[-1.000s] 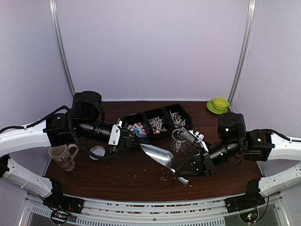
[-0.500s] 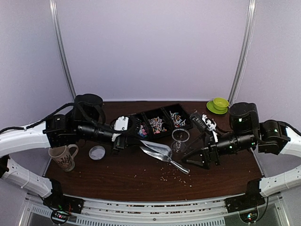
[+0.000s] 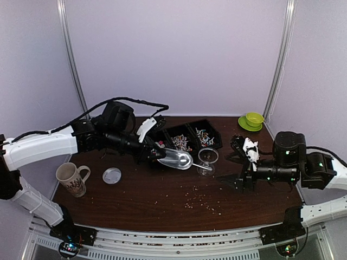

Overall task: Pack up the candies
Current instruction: Pass from the left arm to the right

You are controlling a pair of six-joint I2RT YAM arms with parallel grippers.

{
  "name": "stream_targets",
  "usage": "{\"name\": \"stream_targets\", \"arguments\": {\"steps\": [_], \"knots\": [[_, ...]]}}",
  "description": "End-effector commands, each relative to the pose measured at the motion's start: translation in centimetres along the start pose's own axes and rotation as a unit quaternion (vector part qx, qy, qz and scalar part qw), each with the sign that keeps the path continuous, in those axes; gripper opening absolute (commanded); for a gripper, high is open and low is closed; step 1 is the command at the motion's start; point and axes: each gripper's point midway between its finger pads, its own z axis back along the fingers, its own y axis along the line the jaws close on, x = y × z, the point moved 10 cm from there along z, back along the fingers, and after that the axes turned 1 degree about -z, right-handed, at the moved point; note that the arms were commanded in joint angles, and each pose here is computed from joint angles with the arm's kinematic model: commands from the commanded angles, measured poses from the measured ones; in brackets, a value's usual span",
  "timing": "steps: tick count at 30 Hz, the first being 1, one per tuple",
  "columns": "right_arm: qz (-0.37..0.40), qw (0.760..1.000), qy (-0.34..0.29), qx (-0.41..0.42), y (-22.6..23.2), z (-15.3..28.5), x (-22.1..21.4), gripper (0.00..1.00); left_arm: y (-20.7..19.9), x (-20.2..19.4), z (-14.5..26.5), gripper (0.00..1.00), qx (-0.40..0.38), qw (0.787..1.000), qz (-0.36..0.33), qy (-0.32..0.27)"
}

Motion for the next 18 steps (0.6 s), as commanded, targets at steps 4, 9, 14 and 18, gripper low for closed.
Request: {"name": "stream_targets", "arguments": {"steps": [4,9,14,18], "knots": [[0.128,0.988,-0.077,-0.029,0.7,-1.3,-0.2,0.76,-0.2,-0.5,-2.3,0.0,-0.158,0.984,0.084,0.005],[0.19,0.98,-0.03,-0.06,1.6,-3.6,-0.7,0.7,0.3,-1.4,-3.5,0.0,-0.209,0.97,0.123,0.013],[0.217,0.97,0.004,-0.108,2.1,-5.2,-0.8,0.63,0.3,-1.6,-4.3,0.0,-0.244,0.959,0.145,0.023],[0.222,0.969,-0.019,-0.106,2.4,-5.0,-0.8,0.51,0.5,-2.0,-4.7,0.0,-0.244,0.957,0.155,0.035]]}}
